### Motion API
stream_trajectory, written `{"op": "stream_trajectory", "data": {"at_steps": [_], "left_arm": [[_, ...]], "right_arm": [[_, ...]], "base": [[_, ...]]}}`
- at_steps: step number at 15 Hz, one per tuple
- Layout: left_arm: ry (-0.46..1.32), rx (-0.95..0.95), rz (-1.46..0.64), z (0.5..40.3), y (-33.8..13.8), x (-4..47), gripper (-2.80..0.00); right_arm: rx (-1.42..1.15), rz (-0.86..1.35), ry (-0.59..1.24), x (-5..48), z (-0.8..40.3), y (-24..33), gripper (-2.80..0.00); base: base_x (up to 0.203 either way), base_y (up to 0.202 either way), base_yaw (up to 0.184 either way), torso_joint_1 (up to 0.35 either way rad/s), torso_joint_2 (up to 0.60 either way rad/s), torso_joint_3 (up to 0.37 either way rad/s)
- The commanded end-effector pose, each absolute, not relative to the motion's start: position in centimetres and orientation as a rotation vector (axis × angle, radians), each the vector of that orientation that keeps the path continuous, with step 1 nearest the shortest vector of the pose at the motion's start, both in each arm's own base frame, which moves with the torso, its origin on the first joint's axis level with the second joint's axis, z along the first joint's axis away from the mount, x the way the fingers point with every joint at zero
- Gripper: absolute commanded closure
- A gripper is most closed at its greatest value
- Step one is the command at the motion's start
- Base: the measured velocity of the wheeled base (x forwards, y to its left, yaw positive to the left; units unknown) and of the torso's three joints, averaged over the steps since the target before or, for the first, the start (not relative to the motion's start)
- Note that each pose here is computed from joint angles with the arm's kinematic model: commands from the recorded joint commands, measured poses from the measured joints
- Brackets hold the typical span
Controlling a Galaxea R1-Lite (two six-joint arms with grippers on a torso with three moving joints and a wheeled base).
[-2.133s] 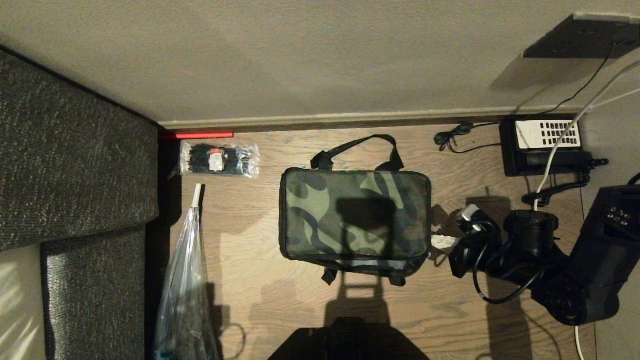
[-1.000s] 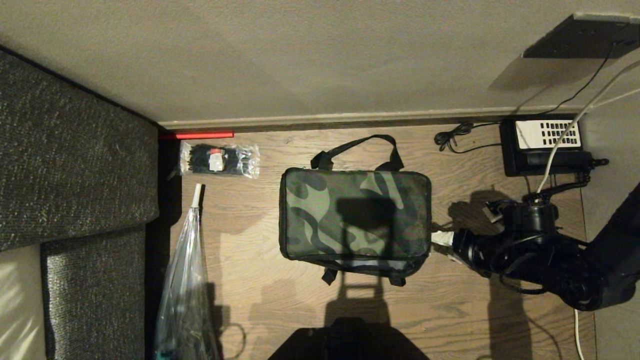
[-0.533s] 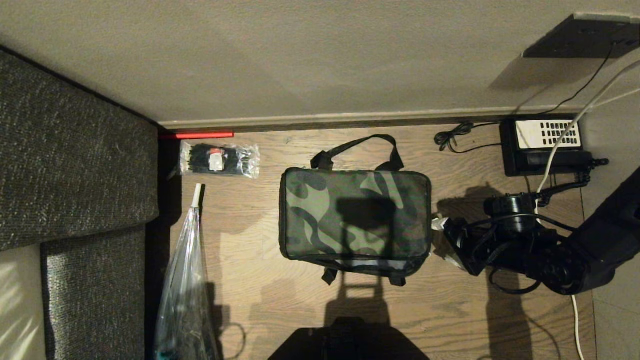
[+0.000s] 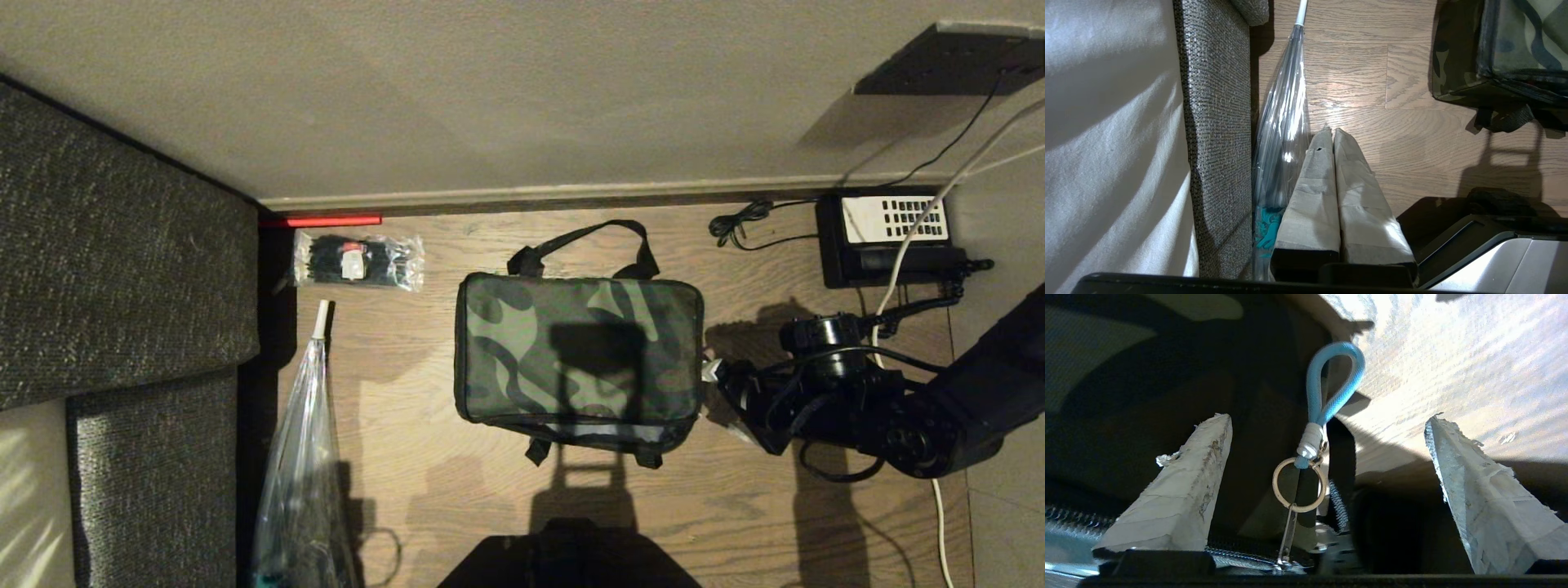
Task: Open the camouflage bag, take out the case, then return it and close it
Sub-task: Open the top of the storage box
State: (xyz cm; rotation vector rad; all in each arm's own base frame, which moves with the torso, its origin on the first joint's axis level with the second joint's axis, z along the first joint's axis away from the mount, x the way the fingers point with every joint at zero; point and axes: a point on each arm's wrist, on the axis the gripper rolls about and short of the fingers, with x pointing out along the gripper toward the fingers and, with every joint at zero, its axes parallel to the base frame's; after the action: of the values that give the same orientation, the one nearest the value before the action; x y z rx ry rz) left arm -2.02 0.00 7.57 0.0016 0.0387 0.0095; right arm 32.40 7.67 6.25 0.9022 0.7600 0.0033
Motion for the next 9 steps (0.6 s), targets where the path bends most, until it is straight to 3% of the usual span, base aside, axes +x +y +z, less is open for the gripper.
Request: {"op": "stream_trajectory", "data": {"at_steps": [1, 5, 9], "left_arm": [[0.043, 0.002, 0.011, 7.5, 0.0, -2.0, 0.0], [0.043, 0.002, 0.011, 7.5, 0.0, -2.0, 0.0], [0.044, 0.002, 0.011, 7.5, 0.0, -2.0, 0.0]], "right_arm": [[0.8, 0.046, 0.781, 31.9, 6.0, 7.6, -2.8], [0.623, 0.059, 0.883, 30.4, 4.6, 6.9, -2.8], [0.947, -0.057, 0.764, 32.2, 6.6, 5.6, -2.8]], "base": [[0.0, 0.0, 0.0, 0.0, 0.0, 0.0], [0.0, 0.0, 0.0, 0.0, 0.0, 0.0], [0.0, 0.0, 0.0, 0.0, 0.0, 0.0]]}}
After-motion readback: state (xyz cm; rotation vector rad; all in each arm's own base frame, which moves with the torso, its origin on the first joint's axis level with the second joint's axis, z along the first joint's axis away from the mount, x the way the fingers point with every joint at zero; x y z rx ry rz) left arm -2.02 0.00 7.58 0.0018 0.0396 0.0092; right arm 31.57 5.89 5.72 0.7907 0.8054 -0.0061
